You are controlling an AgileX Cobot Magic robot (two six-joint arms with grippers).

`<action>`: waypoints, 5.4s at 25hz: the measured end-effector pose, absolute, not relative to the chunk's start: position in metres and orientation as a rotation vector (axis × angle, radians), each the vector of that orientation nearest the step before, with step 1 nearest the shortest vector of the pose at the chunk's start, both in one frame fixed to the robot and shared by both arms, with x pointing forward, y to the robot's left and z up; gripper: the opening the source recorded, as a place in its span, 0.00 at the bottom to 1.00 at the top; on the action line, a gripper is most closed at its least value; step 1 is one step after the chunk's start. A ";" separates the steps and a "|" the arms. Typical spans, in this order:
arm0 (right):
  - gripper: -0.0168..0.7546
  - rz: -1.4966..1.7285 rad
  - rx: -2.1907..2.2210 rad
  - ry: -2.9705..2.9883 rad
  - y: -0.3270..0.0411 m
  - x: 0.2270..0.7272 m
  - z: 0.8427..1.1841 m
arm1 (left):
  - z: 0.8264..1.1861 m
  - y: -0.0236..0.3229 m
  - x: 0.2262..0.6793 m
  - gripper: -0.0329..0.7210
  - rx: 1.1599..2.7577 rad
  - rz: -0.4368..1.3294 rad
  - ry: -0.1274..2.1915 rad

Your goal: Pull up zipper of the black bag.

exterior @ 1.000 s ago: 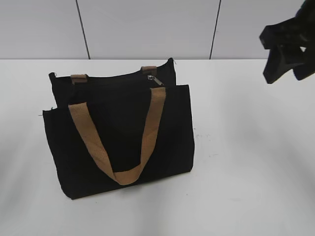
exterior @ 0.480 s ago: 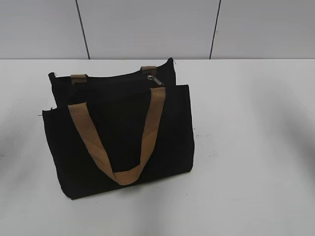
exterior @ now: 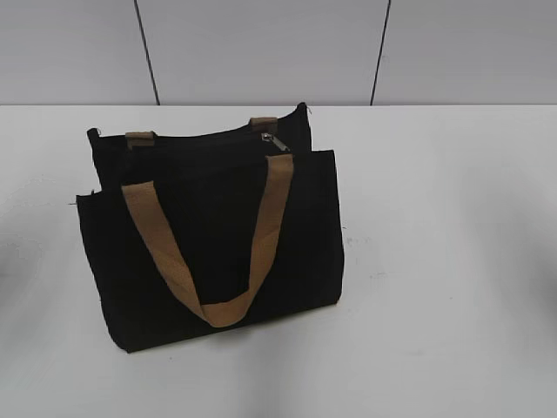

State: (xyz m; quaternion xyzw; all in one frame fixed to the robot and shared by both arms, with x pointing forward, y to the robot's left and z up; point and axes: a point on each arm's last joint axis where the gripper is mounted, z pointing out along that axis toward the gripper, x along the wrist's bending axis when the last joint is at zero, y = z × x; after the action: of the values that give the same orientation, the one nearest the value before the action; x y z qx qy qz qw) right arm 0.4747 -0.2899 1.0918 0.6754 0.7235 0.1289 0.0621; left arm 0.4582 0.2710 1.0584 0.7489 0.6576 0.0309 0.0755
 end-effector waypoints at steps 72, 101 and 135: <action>0.59 0.983 1.424 1.739 -0.286 0.232 1.046 | 1.060 0.300 0.229 0.56 1.598 0.881 1.398; 0.59 0.985 1.424 1.739 -0.286 0.232 1.046 | 1.060 0.301 0.229 0.56 1.604 0.884 1.393; 0.59 1.069 1.534 1.643 -0.286 0.232 1.050 | 1.060 0.301 0.229 0.47 1.603 0.883 1.393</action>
State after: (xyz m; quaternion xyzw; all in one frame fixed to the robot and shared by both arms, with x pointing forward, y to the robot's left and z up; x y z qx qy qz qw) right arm 0.2322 -0.2860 1.0500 0.5837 0.6252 0.4068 0.3208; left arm 0.2288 0.3007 1.0603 0.6363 0.5527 0.3504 0.4085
